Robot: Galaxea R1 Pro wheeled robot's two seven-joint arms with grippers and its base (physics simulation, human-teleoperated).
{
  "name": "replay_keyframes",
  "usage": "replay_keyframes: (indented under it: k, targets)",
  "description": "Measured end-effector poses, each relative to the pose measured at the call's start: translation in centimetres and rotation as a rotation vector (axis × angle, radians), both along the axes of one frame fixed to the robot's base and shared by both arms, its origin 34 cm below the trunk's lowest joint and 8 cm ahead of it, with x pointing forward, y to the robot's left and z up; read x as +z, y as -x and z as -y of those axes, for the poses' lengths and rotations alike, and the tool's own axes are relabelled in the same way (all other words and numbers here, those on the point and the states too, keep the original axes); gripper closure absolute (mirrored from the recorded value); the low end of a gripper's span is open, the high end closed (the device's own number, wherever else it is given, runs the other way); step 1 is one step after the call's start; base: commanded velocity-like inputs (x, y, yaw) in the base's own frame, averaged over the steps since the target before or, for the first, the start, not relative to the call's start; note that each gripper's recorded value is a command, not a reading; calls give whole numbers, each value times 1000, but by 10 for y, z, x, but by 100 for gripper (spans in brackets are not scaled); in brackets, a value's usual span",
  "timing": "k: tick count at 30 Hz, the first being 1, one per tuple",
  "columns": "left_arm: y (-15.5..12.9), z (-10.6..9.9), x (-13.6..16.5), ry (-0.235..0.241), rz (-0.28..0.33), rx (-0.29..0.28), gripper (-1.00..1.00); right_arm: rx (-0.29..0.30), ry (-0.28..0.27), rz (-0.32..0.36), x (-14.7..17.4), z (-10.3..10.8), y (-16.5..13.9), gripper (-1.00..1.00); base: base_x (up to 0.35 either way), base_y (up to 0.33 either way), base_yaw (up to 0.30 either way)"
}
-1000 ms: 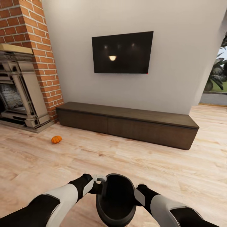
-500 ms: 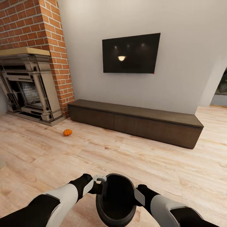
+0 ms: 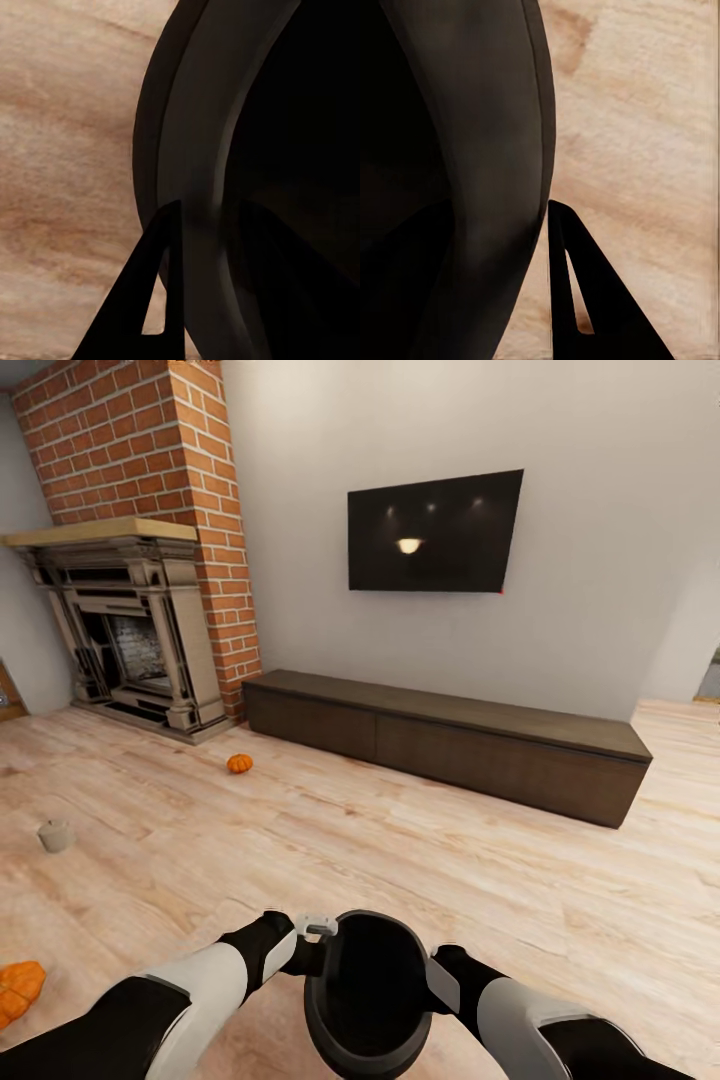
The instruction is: Place each of the two pumpkins and all three candles from the living room inside a cabinet in the living room (use any cabinet), then make sure every cabinet is closed, and position the cauldron so it is next to a table in the living room.
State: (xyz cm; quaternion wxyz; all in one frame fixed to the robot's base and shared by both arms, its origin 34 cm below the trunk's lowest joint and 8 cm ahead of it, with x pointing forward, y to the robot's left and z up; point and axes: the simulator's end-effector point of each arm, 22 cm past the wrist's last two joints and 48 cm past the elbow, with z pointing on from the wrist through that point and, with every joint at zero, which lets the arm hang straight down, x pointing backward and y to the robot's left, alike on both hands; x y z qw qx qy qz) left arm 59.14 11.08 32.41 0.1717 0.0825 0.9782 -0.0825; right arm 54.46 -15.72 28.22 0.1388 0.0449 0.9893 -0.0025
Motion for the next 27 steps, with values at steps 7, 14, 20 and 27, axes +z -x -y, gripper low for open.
replay_keyframes:
  k: [7, 14, 20, 27]
  targets:
    - [0, 0, 0, 0, -1, 0, 100, 0, 0, -1, 0, 0, 0, 100, -316, -112, 135]
    - [0, 0, 0, 0, 0, 0, 100, 0, 0, -1, 0, 0, 0, 100, -316, -107, 155]
    - [0, 0, 0, 0, 0, 1, 100, 1, 0, 0, 0, 0, 0, 100, -317, -96, 96]
    - [0, 0, 0, -1, 0, -1, 100, -1, -1, 0, 0, 0, 0, 100, -217, -63, 135]
